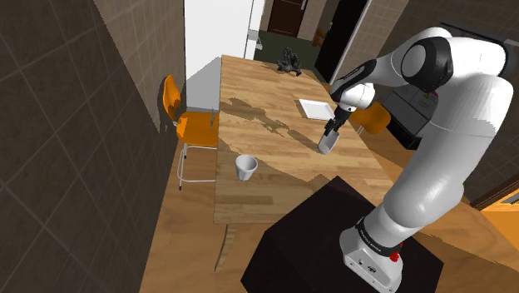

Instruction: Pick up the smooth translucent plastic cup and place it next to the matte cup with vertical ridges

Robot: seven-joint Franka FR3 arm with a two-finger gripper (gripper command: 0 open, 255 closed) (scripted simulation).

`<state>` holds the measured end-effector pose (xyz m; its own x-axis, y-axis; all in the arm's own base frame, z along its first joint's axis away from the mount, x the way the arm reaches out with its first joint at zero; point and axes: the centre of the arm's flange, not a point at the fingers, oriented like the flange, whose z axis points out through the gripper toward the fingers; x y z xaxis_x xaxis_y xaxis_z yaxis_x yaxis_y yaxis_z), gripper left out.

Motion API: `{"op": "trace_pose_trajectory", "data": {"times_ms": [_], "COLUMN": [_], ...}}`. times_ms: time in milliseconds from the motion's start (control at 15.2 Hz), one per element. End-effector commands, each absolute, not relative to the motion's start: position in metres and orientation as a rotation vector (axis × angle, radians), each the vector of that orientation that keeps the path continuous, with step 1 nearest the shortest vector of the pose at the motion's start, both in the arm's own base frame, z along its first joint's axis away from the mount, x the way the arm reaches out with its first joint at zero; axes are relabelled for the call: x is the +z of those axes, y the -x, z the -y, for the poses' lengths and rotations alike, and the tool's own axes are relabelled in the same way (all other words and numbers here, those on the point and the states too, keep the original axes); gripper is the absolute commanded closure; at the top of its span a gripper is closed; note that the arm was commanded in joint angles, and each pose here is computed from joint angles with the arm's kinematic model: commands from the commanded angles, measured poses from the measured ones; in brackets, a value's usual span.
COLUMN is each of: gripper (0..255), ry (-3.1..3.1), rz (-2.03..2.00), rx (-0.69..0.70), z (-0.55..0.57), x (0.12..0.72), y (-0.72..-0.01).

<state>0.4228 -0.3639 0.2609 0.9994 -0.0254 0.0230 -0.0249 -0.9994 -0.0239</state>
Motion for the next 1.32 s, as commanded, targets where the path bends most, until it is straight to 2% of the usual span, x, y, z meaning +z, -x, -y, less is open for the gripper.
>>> {"op": "trace_pose_trajectory", "data": {"times_ms": [0, 330, 858, 924, 1254], "gripper": [0, 0, 0, 255, 255], "ry": [3.117, 3.117, 3.117, 3.117, 3.117], "rz": [-0.038, -0.038, -0.038, -0.038, -0.038], "rx": [-0.037, -0.037, -0.037, -0.037, -0.037], "z": [0.366, 0.365, 0.365, 0.365, 0.365], "x": [0.246, 0.222, 0.222, 0.222, 0.222], "y": [-0.424, -0.425, -0.425, -0.425, -0.425]}}
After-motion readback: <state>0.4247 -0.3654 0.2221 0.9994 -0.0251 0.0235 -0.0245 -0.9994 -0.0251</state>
